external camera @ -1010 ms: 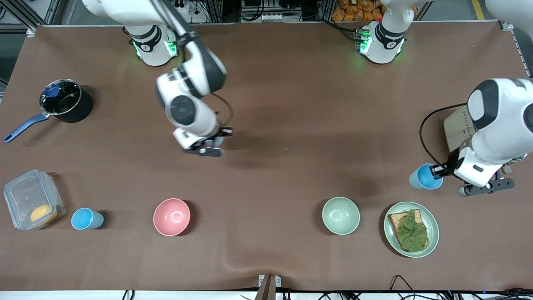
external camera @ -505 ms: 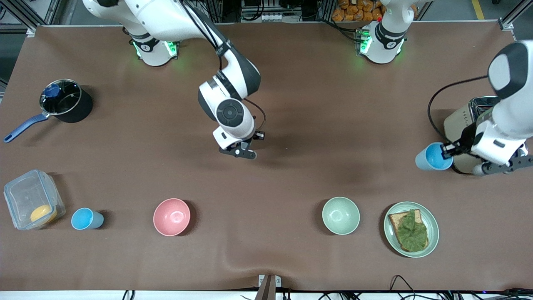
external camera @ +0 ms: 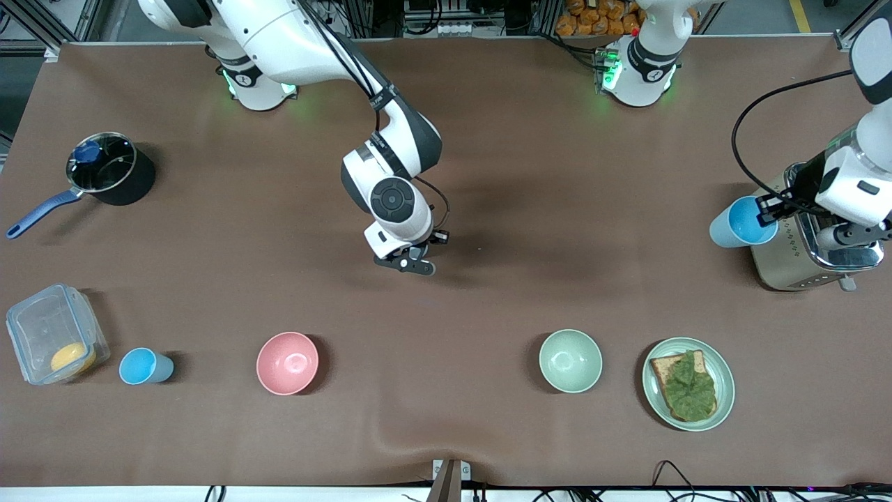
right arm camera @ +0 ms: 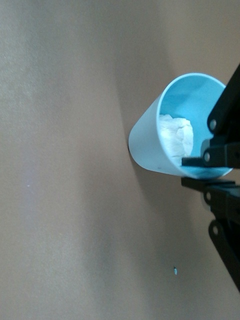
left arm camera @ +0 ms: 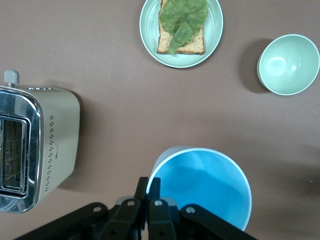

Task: Stack blue cups with both arms
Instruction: 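Carry the cup to mid-table with the right gripper while the left gripper lifts its cup, then open the right gripper and withdraw while the left gripper carries its cup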

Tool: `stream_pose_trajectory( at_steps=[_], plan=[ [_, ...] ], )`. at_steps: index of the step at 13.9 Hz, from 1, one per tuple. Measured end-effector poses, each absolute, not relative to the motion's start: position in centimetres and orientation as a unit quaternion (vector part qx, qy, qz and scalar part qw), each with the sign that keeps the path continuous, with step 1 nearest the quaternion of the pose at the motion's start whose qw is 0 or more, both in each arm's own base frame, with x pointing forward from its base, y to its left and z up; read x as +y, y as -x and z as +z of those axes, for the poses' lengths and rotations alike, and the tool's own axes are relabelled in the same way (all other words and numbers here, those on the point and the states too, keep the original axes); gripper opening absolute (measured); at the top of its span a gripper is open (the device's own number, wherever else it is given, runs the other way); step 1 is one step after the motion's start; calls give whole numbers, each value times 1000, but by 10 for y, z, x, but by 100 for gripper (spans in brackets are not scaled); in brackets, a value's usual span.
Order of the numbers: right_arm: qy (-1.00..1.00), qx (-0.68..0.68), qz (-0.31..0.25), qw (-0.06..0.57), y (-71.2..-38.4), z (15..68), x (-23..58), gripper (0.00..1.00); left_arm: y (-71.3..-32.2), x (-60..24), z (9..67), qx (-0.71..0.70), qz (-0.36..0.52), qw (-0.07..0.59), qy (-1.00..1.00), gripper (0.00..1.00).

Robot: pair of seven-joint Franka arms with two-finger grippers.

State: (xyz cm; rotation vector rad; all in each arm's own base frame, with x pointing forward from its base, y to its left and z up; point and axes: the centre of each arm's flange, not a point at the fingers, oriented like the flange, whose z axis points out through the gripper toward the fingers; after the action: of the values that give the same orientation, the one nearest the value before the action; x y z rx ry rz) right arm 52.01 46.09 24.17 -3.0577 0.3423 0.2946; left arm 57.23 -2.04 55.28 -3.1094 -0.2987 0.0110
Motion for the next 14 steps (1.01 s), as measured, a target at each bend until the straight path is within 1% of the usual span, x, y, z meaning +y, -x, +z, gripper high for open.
stream_pose_trajectory(
  at_steps=[2,4,6,7,8,11,14],
  plan=[
    [991,101,85,32,-514,245,473,40,-572,-22,554,-97,4,2,995,3],
    [991,98,77,39,-516,253,479,60,-572,-22,555,-97,3,-1,995,3],
    [991,103,72,40,-528,267,475,81,-573,-23,561,-97,-3,-5,995,3],
    [991,105,78,34,-535,276,468,93,-574,-26,564,-97,-6,-9,995,3],
    [991,102,87,28,-544,289,458,100,-574,-30,567,-98,-8,-12,995,3],
    [989,93,114,22,-571,354,405,100,-574,-43,571,-98,-11,-15,995,3],
    [990,61,125,32,-587,428,337,100,-571,-64,571,-102,-10,-16,995,3]
  ],
)
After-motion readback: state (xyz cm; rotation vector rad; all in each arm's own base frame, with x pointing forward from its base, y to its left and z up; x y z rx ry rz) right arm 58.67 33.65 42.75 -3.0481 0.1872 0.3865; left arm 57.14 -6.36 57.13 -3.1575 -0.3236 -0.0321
